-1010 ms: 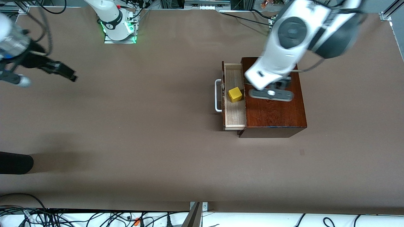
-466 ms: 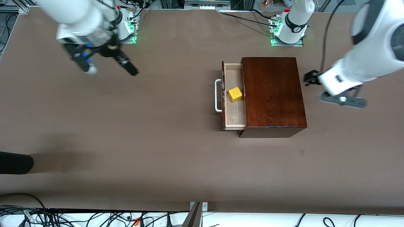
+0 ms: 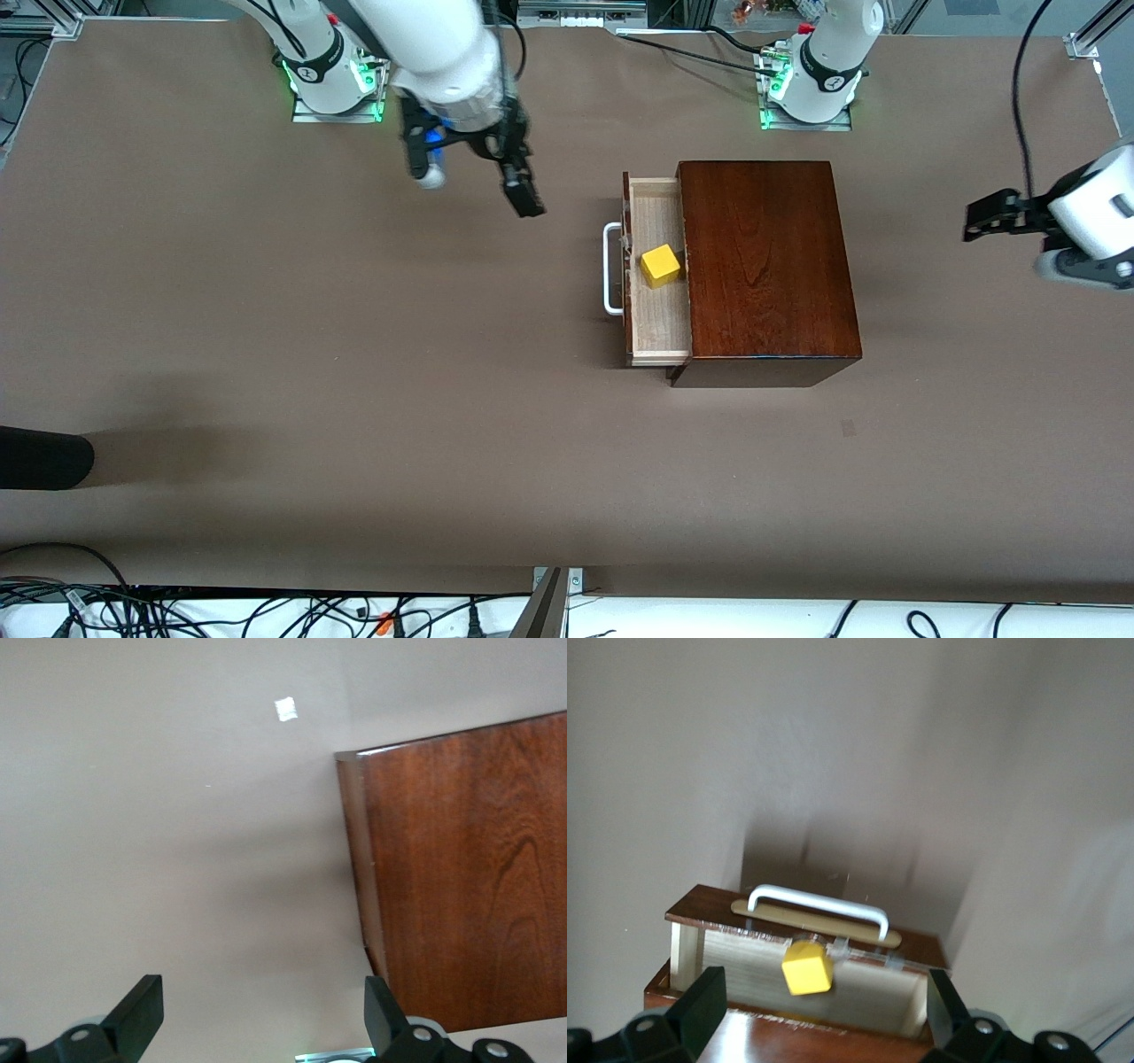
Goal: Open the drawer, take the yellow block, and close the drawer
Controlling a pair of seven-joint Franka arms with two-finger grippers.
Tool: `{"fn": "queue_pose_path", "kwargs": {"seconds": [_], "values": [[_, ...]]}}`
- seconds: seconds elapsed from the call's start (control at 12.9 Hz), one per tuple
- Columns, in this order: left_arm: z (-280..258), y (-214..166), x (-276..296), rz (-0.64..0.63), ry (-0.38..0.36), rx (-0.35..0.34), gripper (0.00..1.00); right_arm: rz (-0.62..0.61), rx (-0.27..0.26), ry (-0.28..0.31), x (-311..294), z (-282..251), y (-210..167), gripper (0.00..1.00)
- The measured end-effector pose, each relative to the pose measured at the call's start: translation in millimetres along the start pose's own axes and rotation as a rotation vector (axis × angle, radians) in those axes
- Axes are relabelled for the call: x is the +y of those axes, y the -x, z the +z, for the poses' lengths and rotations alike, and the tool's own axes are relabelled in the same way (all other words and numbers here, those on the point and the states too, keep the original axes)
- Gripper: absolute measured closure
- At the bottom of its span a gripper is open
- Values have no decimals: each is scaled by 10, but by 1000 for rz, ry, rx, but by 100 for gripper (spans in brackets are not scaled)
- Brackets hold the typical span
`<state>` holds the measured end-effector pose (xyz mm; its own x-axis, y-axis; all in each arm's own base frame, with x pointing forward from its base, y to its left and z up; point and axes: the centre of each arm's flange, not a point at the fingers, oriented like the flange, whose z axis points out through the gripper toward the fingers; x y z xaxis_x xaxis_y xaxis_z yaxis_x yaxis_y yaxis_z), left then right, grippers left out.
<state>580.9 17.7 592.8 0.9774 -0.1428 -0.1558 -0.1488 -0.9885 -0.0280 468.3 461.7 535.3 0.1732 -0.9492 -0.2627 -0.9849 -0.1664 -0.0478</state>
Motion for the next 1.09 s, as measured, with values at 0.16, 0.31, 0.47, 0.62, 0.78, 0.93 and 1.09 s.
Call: {"fn": "queue_pose_path", "kwargs": {"seconds": [0.16, 0.31, 0.47, 0.62, 0.78, 0.93, 1.09], "values": [[-179, 121, -77, -37, 28, 69, 0, 91, -2, -15, -45, 250, 264, 0], [-237, 251, -147, -77, 41, 145, 0, 137, 19, -35, -81, 572, 534, 0], [-130, 378, -126, -101, 46, 146, 0, 144, 34, -45, -102, 919, 773, 0], [14, 422, -68, -103, 50, 126, 0, 119, 37, -70, -167, 1213, 911, 0], [75, 415, -22, -97, 49, 113, 0, 100, 17, -100, -227, 1424, 995, 0], [76, 415, -21, -96, 42, 112, 0, 69, 16, -141, -248, 1607, 1046, 0], [69, 411, -14, -94, 41, 116, 0, 25, 18, -166, -222, 1804, 1100, 0]]}}
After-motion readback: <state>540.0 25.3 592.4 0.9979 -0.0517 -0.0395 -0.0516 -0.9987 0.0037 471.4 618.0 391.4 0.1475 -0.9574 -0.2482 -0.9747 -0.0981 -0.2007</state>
